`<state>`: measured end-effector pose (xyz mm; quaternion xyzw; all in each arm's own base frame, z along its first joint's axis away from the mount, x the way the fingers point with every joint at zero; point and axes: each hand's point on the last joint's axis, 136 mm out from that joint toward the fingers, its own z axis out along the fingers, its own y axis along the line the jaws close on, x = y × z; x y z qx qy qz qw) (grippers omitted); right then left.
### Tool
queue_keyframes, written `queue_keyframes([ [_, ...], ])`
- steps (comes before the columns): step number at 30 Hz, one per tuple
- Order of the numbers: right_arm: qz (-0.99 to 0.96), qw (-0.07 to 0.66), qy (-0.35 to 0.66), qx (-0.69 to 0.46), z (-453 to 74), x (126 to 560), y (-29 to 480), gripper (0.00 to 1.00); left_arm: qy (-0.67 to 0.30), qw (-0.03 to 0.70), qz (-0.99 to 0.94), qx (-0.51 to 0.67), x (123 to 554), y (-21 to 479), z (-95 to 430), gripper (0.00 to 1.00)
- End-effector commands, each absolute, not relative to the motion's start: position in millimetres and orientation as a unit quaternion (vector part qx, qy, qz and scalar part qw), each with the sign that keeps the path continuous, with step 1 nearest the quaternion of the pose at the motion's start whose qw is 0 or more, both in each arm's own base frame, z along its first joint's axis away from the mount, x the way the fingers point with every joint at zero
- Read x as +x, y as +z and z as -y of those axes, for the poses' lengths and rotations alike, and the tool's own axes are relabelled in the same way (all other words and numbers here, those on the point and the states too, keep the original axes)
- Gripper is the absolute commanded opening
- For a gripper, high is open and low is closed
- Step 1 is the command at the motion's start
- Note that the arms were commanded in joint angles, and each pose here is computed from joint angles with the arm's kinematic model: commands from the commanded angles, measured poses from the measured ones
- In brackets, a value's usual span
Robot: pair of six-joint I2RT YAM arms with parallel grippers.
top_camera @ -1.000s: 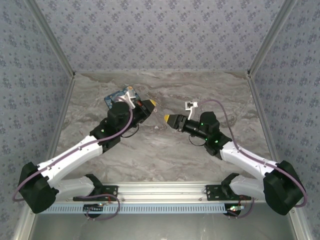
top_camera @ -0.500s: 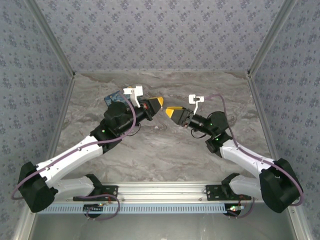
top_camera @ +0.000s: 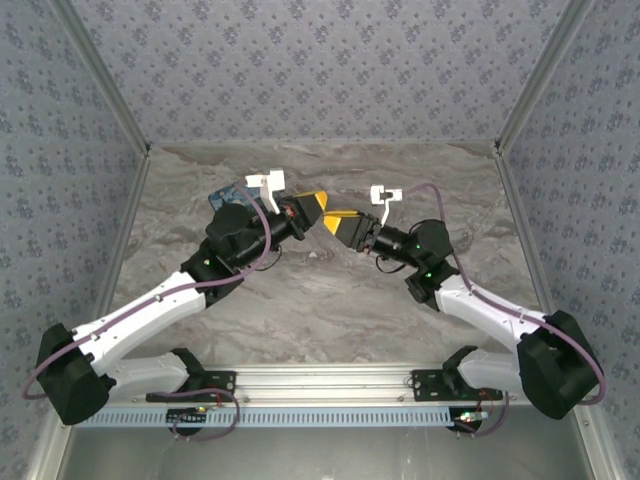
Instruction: Unlock a padlock with a key
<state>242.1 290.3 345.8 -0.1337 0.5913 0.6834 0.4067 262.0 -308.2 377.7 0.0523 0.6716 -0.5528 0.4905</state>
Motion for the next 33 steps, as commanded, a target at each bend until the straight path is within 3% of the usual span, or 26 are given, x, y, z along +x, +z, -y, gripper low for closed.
queue_keyframes([
  [1, -0.569, 0.422, 0.692, -0.139, -291.4, 243.0, 366.0, 0.42, -0.571, 0.494, -0.653, 0.058, 255.6, 387.1, 309.2, 0.00],
  [15, -0.576, 0.410, 0.695, -0.132, -298.7, 249.4, 363.5, 0.24, -0.572, 0.488, -0.657, 0.052, 259.4, 380.6, 312.1, 0.00],
  [23, -0.581, 0.408, 0.693, -0.125, -297.5, 252.0, 359.2, 0.02, -0.569, 0.487, -0.661, 0.048, 261.0, 376.1, 312.6, 0.00],
  [26, -0.600, 0.407, 0.677, -0.124, -296.4, 254.2, 349.6, 0.00, -0.554, 0.493, -0.670, 0.045, 264.1, 374.3, 308.0, 0.00],
  [28, -0.620, 0.405, 0.661, -0.125, -295.1, 254.9, 339.0, 0.00, -0.540, 0.499, -0.677, 0.043, 266.4, 373.2, 302.0, 0.10],
  [33, -0.691, 0.394, 0.593, -0.127, -285.8, 253.8, 295.8, 0.00, -0.478, 0.500, -0.721, 0.024, 284.8, 358.4, 275.8, 0.49],
])
